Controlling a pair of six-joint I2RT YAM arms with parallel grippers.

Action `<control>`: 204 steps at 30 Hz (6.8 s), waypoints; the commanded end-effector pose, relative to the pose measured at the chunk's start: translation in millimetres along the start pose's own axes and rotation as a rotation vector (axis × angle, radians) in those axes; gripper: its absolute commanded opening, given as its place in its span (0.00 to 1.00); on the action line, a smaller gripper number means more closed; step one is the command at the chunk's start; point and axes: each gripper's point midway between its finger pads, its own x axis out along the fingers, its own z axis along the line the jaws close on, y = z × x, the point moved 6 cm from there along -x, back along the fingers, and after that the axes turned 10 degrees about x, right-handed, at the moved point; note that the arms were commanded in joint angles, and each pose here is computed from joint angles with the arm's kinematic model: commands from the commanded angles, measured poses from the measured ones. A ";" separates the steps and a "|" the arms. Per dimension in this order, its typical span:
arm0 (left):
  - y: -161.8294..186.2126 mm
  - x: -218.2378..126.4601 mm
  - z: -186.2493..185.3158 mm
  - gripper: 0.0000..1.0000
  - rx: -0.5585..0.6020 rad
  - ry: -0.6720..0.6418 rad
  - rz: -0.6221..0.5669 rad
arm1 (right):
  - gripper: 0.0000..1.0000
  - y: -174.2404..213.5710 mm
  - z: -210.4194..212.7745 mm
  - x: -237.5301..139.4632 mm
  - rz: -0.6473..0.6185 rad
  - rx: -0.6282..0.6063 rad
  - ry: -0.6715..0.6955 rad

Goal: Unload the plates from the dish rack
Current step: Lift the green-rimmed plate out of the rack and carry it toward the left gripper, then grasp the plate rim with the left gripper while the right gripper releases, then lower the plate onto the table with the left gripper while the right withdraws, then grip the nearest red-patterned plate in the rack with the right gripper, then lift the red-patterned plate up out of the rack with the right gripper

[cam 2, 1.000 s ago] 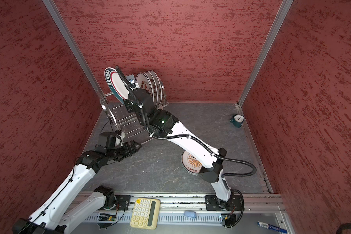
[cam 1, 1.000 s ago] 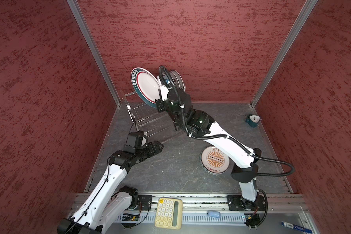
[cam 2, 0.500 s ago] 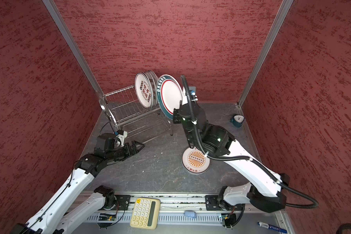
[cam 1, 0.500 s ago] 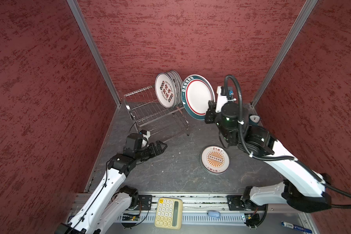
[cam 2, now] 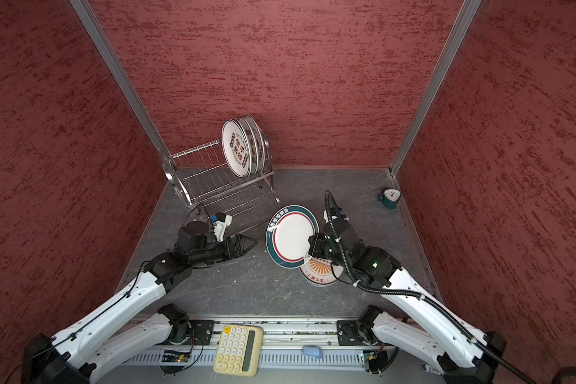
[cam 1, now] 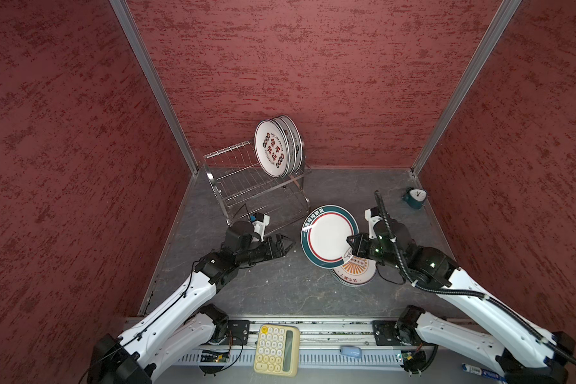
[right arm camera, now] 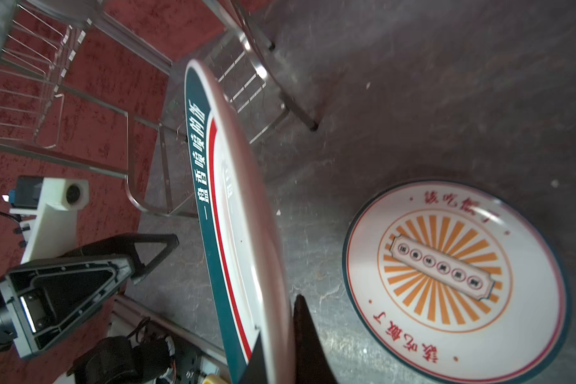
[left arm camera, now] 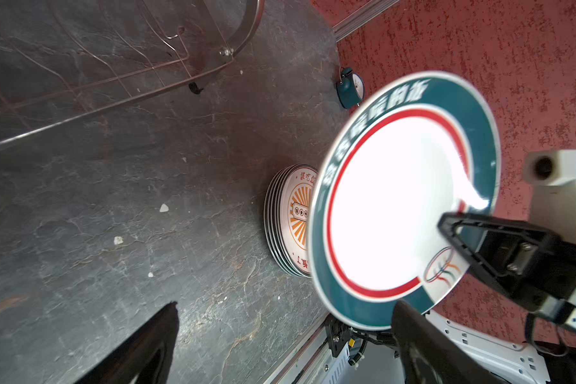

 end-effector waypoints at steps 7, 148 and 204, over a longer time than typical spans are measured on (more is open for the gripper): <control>-5.7 17.4 -0.8 0.87 -0.006 0.051 -0.021 | 0.00 7.6 37.5 9.5 0.176 0.148 -0.413; 50.9 -6.2 108.0 0.85 -0.236 -0.358 0.166 | 0.00 -198.1 274.9 58.9 -0.559 -0.517 -0.081; 20.4 -5.9 73.4 0.86 -0.154 -0.252 0.073 | 0.00 -140.2 181.4 -101.4 -0.683 -0.363 0.232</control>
